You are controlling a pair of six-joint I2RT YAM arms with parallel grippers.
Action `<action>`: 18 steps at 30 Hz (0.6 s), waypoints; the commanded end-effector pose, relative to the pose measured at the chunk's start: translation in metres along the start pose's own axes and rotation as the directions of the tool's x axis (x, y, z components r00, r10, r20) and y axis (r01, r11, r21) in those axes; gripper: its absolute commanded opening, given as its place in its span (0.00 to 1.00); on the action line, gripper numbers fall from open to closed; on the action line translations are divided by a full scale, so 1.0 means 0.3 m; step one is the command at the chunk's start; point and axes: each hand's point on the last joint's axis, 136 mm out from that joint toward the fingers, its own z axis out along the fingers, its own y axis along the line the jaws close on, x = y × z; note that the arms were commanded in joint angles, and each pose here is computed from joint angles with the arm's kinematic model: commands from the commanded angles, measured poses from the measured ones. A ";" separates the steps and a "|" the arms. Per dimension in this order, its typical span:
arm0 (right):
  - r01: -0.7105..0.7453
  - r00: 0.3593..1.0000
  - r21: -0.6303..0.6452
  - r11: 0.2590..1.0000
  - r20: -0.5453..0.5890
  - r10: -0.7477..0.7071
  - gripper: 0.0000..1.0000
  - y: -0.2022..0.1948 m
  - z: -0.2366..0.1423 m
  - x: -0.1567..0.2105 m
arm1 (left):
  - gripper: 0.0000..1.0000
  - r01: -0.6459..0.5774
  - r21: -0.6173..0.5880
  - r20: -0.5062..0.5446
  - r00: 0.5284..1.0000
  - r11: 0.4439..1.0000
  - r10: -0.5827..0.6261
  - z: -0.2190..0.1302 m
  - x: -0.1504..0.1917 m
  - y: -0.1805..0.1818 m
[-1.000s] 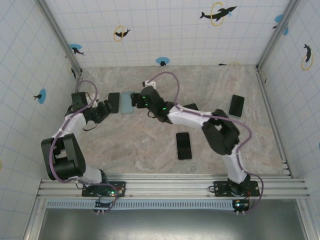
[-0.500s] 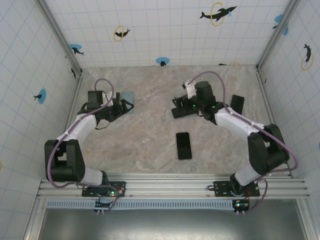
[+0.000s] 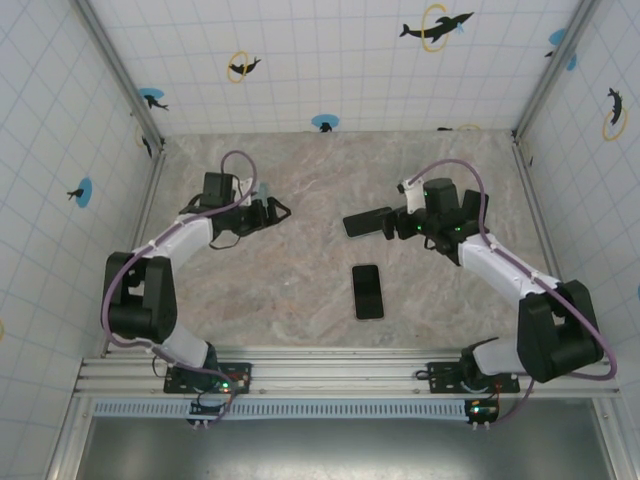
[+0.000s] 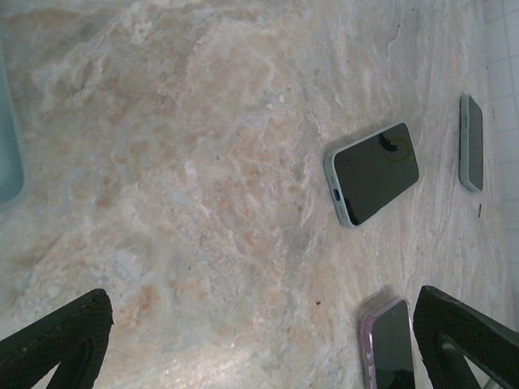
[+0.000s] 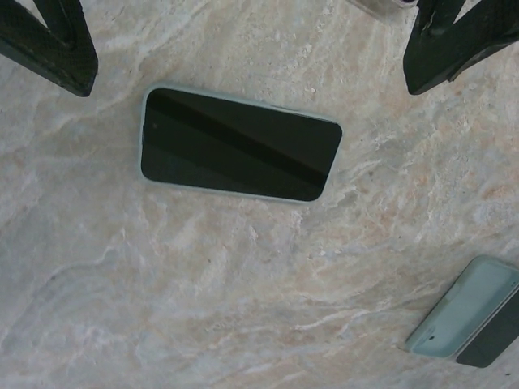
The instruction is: Take the phone out of the phone case
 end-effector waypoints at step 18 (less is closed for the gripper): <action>-0.583 0.767 0.258 0.770 -0.136 0.627 0.99 0.042 0.207 0.201 | 0.98 -0.094 -0.016 -0.015 0.996 0.995 0.093 0.041 -0.059 -0.015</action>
